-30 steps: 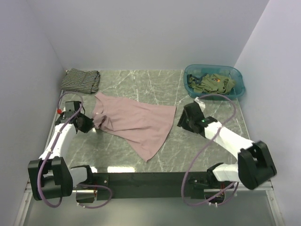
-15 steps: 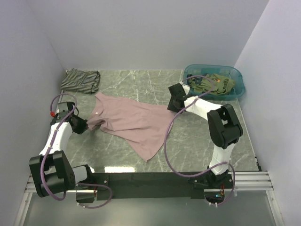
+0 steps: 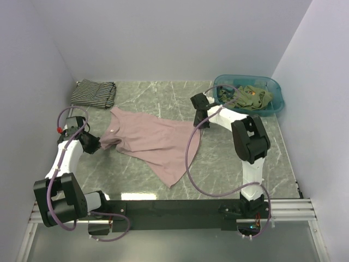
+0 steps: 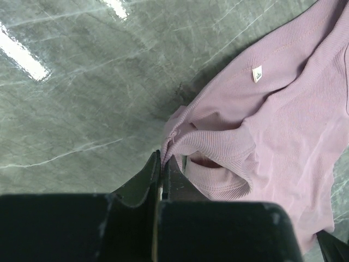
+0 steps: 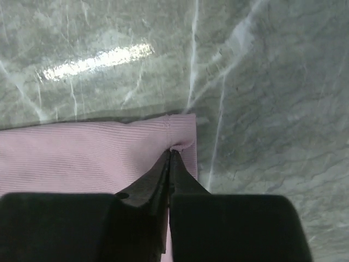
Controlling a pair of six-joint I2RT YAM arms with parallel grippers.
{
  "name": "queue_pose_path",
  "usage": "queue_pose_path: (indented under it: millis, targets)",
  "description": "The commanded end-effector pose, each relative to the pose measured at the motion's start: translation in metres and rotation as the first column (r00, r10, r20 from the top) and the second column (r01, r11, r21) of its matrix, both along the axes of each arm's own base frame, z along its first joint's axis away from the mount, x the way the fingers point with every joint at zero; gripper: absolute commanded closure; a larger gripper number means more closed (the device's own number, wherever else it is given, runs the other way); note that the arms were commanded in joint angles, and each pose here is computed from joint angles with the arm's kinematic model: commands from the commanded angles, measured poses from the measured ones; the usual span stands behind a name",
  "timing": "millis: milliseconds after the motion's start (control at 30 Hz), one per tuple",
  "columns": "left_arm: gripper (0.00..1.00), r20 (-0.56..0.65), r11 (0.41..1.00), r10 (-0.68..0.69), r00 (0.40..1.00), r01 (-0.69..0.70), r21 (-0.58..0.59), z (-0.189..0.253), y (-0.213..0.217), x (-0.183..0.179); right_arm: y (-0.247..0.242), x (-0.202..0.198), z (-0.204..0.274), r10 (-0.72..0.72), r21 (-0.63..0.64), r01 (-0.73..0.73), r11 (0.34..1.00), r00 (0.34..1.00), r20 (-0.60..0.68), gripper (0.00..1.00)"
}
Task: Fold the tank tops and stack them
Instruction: Flatten the tank top out
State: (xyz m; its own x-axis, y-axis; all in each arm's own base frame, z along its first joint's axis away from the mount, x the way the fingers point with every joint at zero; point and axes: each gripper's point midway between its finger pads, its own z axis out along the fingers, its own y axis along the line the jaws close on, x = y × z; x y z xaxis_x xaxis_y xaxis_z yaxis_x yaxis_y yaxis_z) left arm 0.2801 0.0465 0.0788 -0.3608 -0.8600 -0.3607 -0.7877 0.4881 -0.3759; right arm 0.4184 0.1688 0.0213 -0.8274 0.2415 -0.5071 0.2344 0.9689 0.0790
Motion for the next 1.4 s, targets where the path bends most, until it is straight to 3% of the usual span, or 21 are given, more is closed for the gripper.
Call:
queue_pose_path:
  millis: [0,233,267,300,333,367,433,500,533,600,633,667,733,767,833,867,900,967,1033,1167,1367]
  targets:
    - [0.99,0.055,1.000,-0.013,0.998,0.013,0.000,0.012,0.002,0.014,-0.006,0.017,0.011,0.019,-0.045,-0.019,0.999,1.000,-0.001,1.00]
    - [0.99,0.074,0.999,-0.031,0.997,0.034,-0.034,0.009,-0.006,0.015,-0.034,0.070,0.027,-0.015,-0.115,0.020,0.993,0.999,0.039,1.00]
    - [0.99,0.079,0.998,-0.037,0.996,0.041,-0.043,0.008,-0.009,0.016,-0.039,0.092,0.050,-0.034,-0.115,0.044,0.992,0.996,0.088,1.00]
    - [0.99,0.079,0.998,-0.037,0.996,0.041,-0.052,0.006,-0.010,0.015,-0.045,0.103,0.038,-0.041,-0.144,0.051,0.988,0.997,0.069,1.00]
    - [0.99,0.083,0.996,-0.054,0.995,0.060,-0.073,0.003,-0.015,0.014,-0.041,0.132,0.071,-0.046,-0.120,0.065,0.991,0.987,0.155,1.00]
    - [0.99,0.082,0.995,-0.061,0.995,0.068,-0.080,0.001,-0.017,0.013,-0.049,0.137,0.051,-0.055,-0.146,0.070,0.987,0.993,0.105,1.00]
    - [0.99,0.066,0.993,-0.075,0.995,0.081,-0.091,-0.007,-0.022,0.007,-0.051,0.155,0.059,-0.056,-0.148,0.075,0.986,0.990,0.129,1.00]
    - [0.99,0.041,0.993,-0.084,0.996,0.087,-0.077,-0.011,-0.021,0.002,-0.051,0.174,0.074,-0.064,-0.119,0.086,0.989,0.982,0.178,0.88]
    - [0.99,0.034,0.994,-0.085,0.996,0.087,-0.068,-0.013,-0.019,0.000,-0.051,0.177,0.075,-0.065,-0.107,0.087,0.990,0.979,0.192,0.69]
    - [0.99,0.016,0.996,-0.084,0.996,0.084,-0.041,-0.015,-0.014,-0.002,-0.050,0.174,0.098,-0.073,-0.069,0.091,0.993,0.970,0.232,0.55]
    - [0.99,0.013,0.996,-0.086,0.996,0.086,-0.039,-0.015,-0.014,-0.001,-0.048,0.158,0.080,-0.061,-0.068,0.074,0.995,0.981,0.185,0.49]
    - [0.99,0.016,0.995,-0.089,0.996,0.089,-0.040,-0.016,-0.014,0.000,-0.047,0.159,0.116,-0.066,-0.035,0.078,0.996,0.962,0.266,0.48]
    - [0.98,0.031,0.992,-0.106,0.994,0.108,-0.059,-0.019,-0.018,0.005,-0.048,0.138,0.116,-0.068,-0.049,0.083,0.995,0.965,0.255,0.43]
    - [0.97,0.038,0.992,-0.108,0.993,0.111,-0.064,-0.020,-0.019,0.006,-0.049,0.127,0.146,-0.076,-0.028,0.088,0.996,0.952,0.298,0.43]
    - [0.94,0.052,0.988,-0.127,0.991,0.131,-0.086,-0.023,-0.024,0.008,-0.053,0.097,0.136,-0.080,-0.038,0.093,0.995,0.962,0.260,0.42]
    - [0.93,0.055,0.987,-0.129,0.990,0.134,-0.089,-0.024,-0.025,0.008,-0.050,0.080,0.165,-0.081,0.012,0.082,0.997,0.949,0.304,0.43]
    - [0.92,0.063,0.986,-0.132,0.989,0.138,-0.091,-0.025,-0.025,0.009,-0.046,0.048,0.134,-0.053,-0.003,0.056,0.998,0.970,0.236,0.45]
    - [0.91,0.065,0.986,-0.136,0.989,0.142,-0.093,-0.026,-0.026,0.010,-0.038,0.012,0.158,-0.046,0.042,0.034,0.999,0.952,0.302,0.46]
    - [0.91,0.072,0.986,-0.135,0.988,0.141,-0.085,-0.024,-0.024,0.012,-0.026,-0.040,0.122,0.005,0.025,-0.011,1.000,0.972,0.236,0.51]
    - [0.91,0.081,0.987,-0.142,0.987,0.147,-0.070,-0.018,-0.022,0.016,0.002,-0.112,0.105,0.057,0.124,-0.084,0.989,0.976,0.209,0.58]
    - [0.91,0.102,0.986,-0.149,0.984,0.155,-0.059,-0.007,-0.022,0.019,0.023,-0.160,0.059,0.115,0.113,-0.129,0.985,0.986,0.119,0.57]
